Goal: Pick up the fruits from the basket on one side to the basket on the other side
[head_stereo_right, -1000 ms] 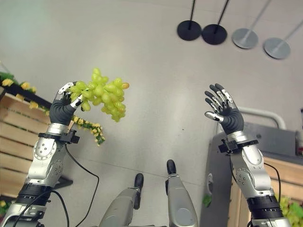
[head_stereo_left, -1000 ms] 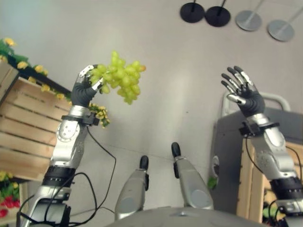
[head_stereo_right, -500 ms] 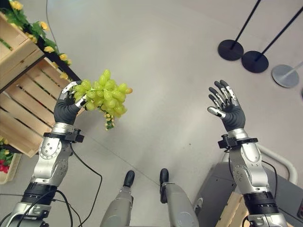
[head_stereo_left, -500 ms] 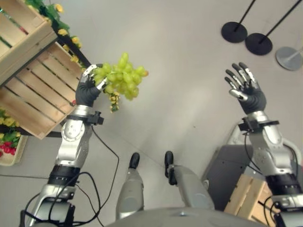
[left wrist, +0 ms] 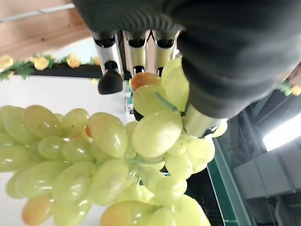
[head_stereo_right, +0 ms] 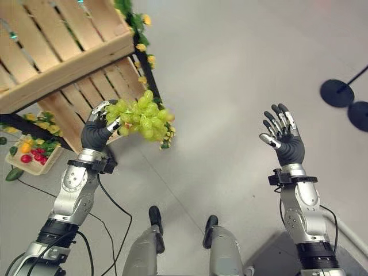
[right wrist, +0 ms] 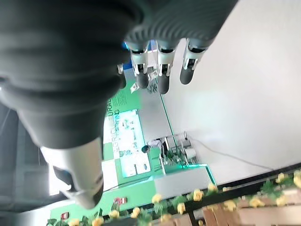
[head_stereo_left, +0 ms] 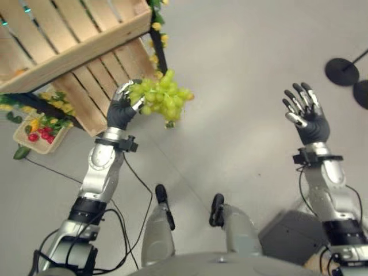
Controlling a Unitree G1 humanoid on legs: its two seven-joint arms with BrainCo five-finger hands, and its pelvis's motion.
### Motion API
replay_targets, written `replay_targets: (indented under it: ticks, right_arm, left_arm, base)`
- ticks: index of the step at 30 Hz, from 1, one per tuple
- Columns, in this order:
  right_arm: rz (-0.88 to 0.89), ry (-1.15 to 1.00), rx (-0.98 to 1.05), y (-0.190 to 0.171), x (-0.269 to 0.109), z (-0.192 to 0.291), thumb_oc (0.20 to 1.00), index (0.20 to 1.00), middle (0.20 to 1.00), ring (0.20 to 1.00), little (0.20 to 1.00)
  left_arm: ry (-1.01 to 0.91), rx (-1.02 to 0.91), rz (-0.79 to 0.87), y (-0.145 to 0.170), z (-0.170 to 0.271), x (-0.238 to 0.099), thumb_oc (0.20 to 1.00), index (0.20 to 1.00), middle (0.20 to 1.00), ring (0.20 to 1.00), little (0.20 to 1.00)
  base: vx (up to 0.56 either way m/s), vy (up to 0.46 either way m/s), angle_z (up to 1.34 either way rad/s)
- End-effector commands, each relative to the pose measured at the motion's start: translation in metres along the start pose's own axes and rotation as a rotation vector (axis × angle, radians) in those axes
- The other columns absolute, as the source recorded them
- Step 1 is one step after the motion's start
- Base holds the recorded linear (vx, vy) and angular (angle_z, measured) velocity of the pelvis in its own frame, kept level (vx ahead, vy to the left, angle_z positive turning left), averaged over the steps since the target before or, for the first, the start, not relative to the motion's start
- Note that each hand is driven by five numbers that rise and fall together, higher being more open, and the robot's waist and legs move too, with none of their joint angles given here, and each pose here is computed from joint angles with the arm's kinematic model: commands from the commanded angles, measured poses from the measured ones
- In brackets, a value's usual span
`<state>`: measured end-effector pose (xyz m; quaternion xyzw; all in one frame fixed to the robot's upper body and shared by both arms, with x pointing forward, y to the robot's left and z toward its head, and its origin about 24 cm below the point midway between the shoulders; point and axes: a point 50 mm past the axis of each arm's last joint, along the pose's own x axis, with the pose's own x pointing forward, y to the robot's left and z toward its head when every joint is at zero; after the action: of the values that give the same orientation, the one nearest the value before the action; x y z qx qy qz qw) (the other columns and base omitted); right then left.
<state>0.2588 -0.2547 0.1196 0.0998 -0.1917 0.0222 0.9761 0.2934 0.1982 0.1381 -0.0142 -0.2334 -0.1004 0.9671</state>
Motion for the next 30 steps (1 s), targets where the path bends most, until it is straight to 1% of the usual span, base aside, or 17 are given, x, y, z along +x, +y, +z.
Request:
replay_targets:
  ticks: [1,13,22,24,26,27,30]
  right_arm:
    - [-0.003,-0.138,0.006,0.004,0.011,0.019,1.0,1.0,1.0,1.0,1.0]
    - [-0.005,-0.083,0.035,0.014,0.008,0.003,1.0,1.0,1.0,1.0,1.0]
    - [0.008,-0.089,0.054,0.017,0.01,0.005,1.0,1.0,1.0,1.0,1.0]
    - [0.006,-0.085,0.054,0.017,0.01,0.004,1.0,1.0,1.0,1.0,1.0]
    - [0.007,-0.088,0.053,0.018,0.011,0.004,1.0,1.0,1.0,1.0,1.0]
    - [0.007,-0.094,0.052,0.017,0.012,0.005,1.0,1.0,1.0,1.0,1.0]
    - [0.008,-0.1,0.048,0.017,0.014,0.007,1.0,1.0,1.0,1.0,1.0]
  left_arm:
    - [-0.209,0.063,-0.039,0.002,0.043,0.022,0.2,0.2,0.2,0.2,0.2]
    - [-0.199,0.136,-0.013,0.01,0.046,0.019,0.2,0.2,0.2,0.2,0.2]
    - [-0.197,0.216,0.122,0.03,0.048,0.022,0.2,0.2,0.2,0.2,0.2]
    - [-0.198,0.244,0.184,0.039,0.049,0.026,0.2,0.2,0.2,0.2,0.2]
    - [-0.205,0.254,0.2,0.042,0.051,0.028,0.2,0.2,0.2,0.2,0.2]
    - [-0.214,0.265,0.247,0.05,0.054,0.03,0.2,0.2,0.2,0.2,0.2]
    - [-0.238,0.302,0.313,0.062,0.063,0.036,0.2,0.2,0.2,0.2,0.2]
  base:
    - [0.03,0.165,0.41]
    - [0.02,0.095,-0.03]
    - [0.02,0.016,-0.04]
    - [0.01,-0.005,-0.04]
    - [0.0,0.001,-0.02]
    - [0.0,0.003,-0.04]
    - [0.0,0.006,-0.1]
